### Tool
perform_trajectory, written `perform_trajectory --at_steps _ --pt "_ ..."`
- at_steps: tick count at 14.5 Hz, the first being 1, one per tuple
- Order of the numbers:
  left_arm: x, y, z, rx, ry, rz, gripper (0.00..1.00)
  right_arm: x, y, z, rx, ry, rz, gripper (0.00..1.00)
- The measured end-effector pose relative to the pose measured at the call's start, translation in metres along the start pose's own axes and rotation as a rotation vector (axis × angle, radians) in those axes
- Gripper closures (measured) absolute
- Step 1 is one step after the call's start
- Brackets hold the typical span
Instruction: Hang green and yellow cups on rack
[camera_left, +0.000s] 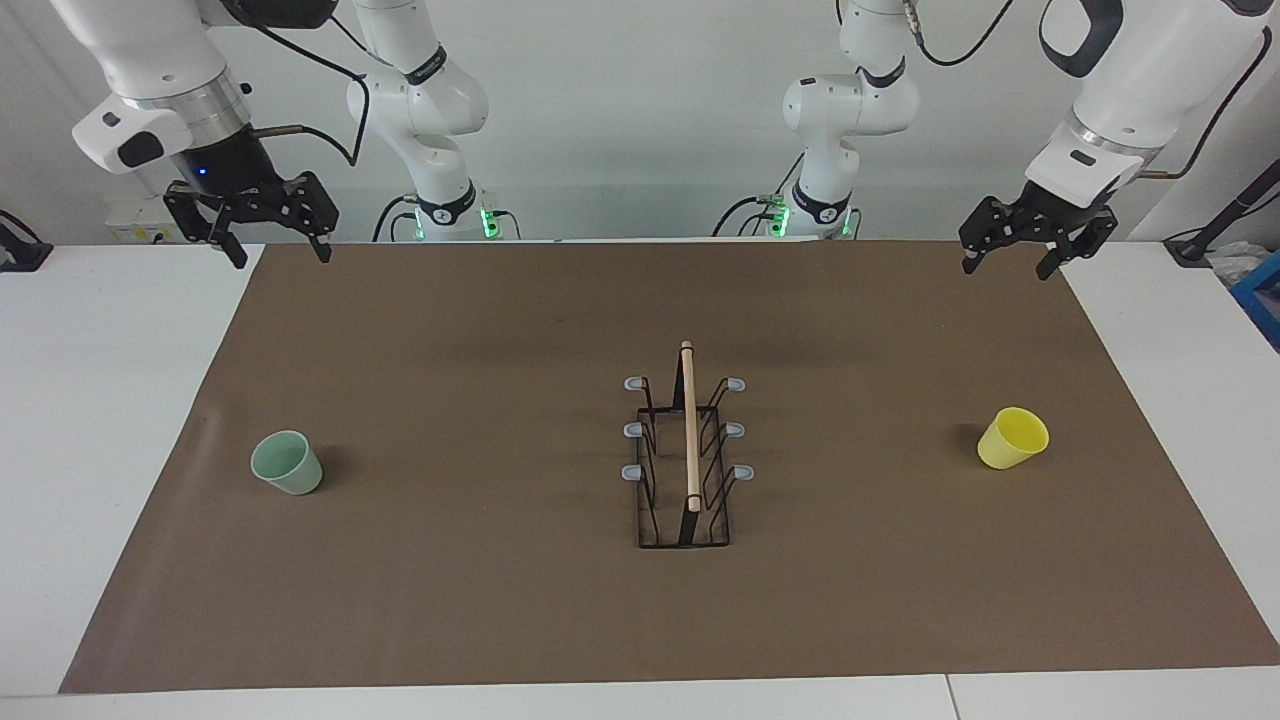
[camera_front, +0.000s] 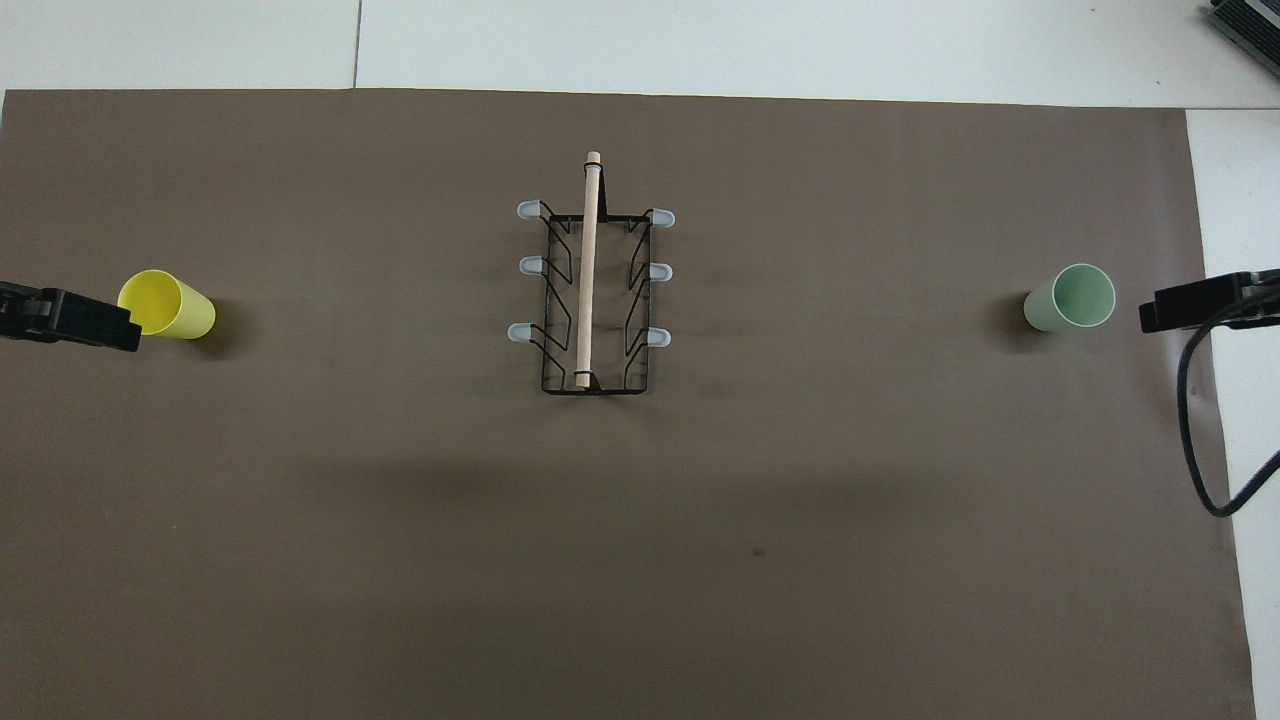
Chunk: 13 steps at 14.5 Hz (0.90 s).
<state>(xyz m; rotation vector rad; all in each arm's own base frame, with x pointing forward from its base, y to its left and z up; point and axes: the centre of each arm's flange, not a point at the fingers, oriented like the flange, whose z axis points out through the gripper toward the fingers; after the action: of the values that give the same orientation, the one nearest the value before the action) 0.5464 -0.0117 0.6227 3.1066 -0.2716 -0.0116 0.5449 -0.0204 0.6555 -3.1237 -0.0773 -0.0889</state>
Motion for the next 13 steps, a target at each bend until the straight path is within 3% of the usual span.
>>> perform_trajectory --at_steps 13 --pt "0.0000 -0.0001 0.0000 0.000 0.000 0.000 0.02 0.0000 0.0000 0.0000 0.000 0.000 0.000 0.00"
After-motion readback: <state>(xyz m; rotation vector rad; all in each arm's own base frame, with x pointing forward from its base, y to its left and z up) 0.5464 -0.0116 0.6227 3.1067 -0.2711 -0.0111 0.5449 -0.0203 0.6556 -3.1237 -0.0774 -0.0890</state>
